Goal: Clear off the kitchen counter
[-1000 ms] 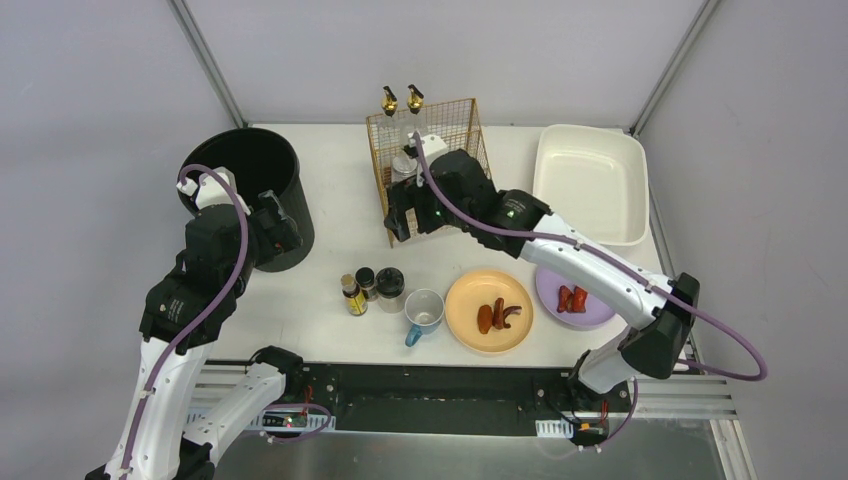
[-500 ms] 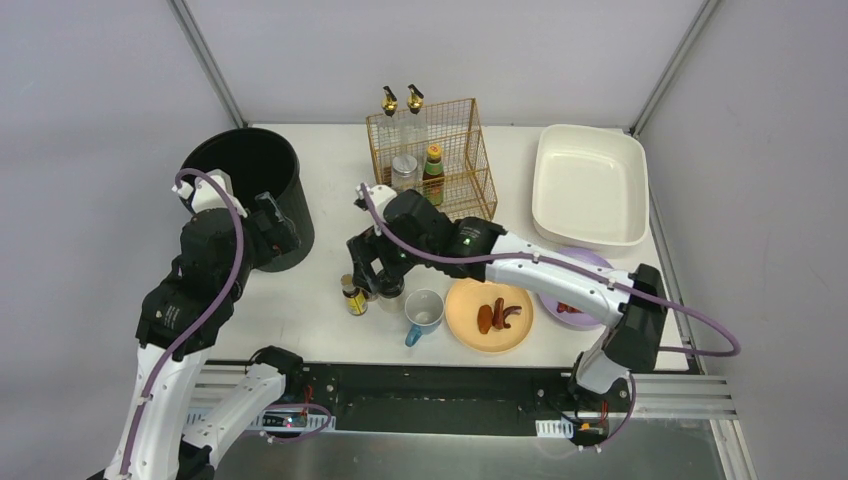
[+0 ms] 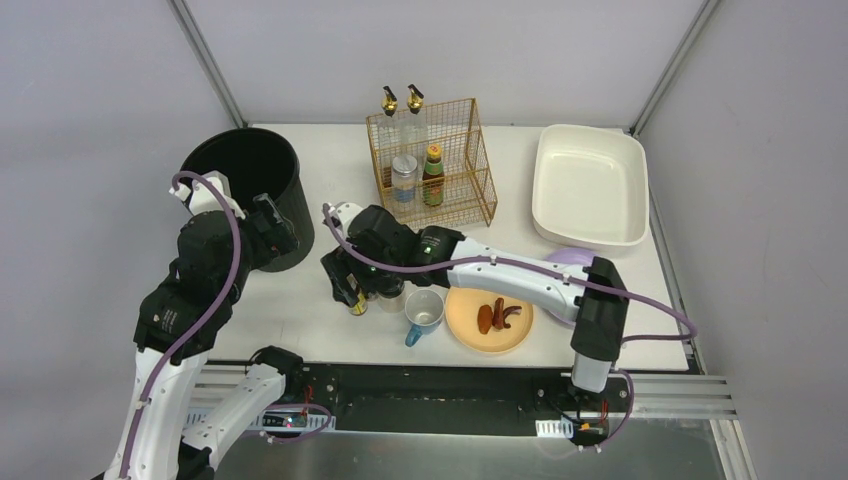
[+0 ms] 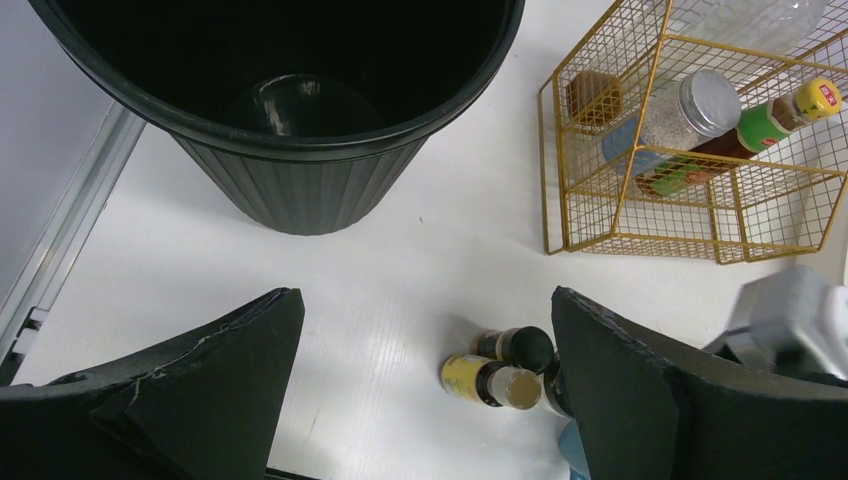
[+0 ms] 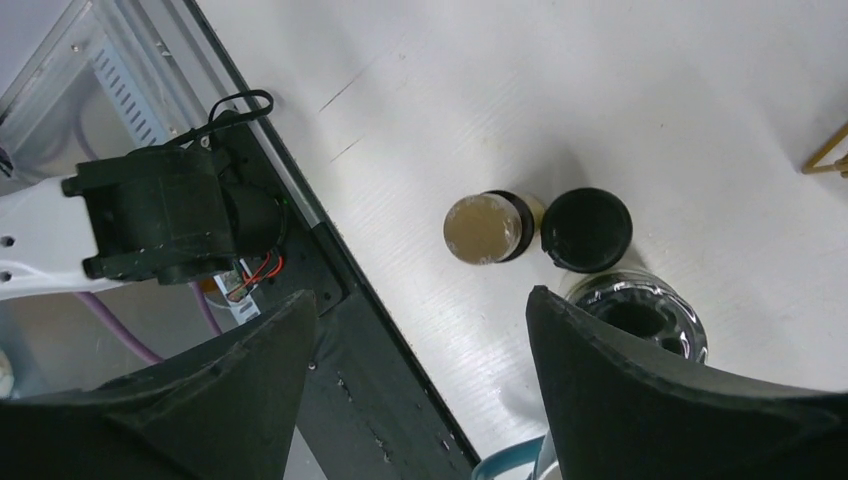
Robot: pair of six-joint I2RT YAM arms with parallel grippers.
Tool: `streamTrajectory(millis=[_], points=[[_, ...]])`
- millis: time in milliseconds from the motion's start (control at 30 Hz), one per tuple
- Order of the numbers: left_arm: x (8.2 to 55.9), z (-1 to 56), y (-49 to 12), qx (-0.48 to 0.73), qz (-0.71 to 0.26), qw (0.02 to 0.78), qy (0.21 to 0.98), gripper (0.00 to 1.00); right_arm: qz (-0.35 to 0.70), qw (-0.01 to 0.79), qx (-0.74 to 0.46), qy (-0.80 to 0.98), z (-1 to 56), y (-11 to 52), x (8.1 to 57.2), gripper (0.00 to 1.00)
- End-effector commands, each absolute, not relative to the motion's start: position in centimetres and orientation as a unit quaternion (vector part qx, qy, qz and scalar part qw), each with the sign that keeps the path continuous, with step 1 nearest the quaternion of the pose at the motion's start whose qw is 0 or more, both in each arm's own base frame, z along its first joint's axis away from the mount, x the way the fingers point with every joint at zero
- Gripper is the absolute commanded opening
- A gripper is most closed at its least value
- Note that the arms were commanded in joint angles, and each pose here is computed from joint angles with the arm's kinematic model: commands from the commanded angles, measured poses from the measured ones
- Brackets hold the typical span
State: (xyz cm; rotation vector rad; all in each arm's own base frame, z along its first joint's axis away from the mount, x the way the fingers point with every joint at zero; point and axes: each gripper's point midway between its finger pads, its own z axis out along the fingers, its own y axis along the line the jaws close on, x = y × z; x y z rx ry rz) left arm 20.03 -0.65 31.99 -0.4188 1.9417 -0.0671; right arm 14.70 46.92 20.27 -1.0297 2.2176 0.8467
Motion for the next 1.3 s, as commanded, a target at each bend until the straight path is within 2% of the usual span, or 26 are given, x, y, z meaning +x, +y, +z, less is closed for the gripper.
streamTrajectory(millis=[0, 433, 667, 1033, 1267], points=[[20.1, 32.8, -0.7, -0.178, -0.038, 0.558, 0.810, 0.99, 0.298, 0.303, -0.378, 0.823, 20.7, 48.5, 15.7, 0.79], [20.1, 32.6, -0.6, -0.174, -0.031, 0.556, 0.812, 1.00, 0.263, 0.317, -0.369, 0.833, 18.2, 49.5, 17.1, 0.76], [20.1, 32.3, -0.5, -0.175, -0.028, 0.555, 0.813, 1.00, 0.253, 0.315, -0.369, 0.837, 17.4, 49.6, 17.4, 0.69], [20.0, 32.3, -0.5, -0.174, -0.028, 0.555, 0.813, 1.00, 0.254, 0.306, -0.381, 0.834, 16.8, 50.1, 16.7, 0.41], [20.0, 32.2, -0.5, -0.175, -0.028, 0.554, 0.813, 1.00, 0.279, 0.300, -0.396, 0.822, 18.0, 50.6, 15.4, 0.09]])
